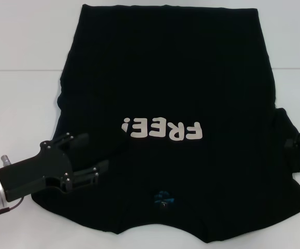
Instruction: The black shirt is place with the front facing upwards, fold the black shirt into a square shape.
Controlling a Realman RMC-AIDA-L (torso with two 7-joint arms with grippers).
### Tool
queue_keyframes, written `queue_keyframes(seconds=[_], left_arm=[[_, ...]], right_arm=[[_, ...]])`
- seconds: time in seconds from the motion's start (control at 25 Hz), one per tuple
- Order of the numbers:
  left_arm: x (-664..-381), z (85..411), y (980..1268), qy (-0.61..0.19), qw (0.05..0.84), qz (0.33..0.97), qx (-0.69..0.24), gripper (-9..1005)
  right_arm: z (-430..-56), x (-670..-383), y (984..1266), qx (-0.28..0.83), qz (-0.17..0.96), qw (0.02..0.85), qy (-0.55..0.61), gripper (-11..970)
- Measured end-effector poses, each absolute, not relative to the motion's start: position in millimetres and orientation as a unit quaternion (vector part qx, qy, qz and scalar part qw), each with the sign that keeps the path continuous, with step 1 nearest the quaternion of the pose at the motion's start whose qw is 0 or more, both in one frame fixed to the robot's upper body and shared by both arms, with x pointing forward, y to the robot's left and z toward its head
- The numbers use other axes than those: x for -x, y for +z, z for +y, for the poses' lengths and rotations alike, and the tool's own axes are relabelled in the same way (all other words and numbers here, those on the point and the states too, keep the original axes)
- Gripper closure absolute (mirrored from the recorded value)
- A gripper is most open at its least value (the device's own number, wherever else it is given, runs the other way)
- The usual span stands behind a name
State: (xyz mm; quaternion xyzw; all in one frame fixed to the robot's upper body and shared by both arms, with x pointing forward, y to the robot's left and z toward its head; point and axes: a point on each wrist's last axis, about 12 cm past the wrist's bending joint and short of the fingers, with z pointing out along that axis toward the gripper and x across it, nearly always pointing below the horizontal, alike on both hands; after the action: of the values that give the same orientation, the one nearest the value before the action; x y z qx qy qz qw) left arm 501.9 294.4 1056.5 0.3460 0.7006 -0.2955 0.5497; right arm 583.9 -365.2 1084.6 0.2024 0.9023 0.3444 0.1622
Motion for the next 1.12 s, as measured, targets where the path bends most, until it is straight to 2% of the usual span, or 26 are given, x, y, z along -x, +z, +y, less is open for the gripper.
queue_keyframes(seconds=[0.68, 1.12], left_arm=[[-502.9, 293.8, 1057.2, -0.296, 0.551, 0.699, -0.346, 147], [-503.4, 293.3, 1057.4, -0.296, 0.551, 0.699, -0.347, 146]], right_arm=[[-369.3, -571.1, 1080.9, -0.208, 0.897, 0.143, 0.361, 244], [-365.5, -576.3, 1081.9, -0.207, 0.896, 0.154, 0.362, 248]])
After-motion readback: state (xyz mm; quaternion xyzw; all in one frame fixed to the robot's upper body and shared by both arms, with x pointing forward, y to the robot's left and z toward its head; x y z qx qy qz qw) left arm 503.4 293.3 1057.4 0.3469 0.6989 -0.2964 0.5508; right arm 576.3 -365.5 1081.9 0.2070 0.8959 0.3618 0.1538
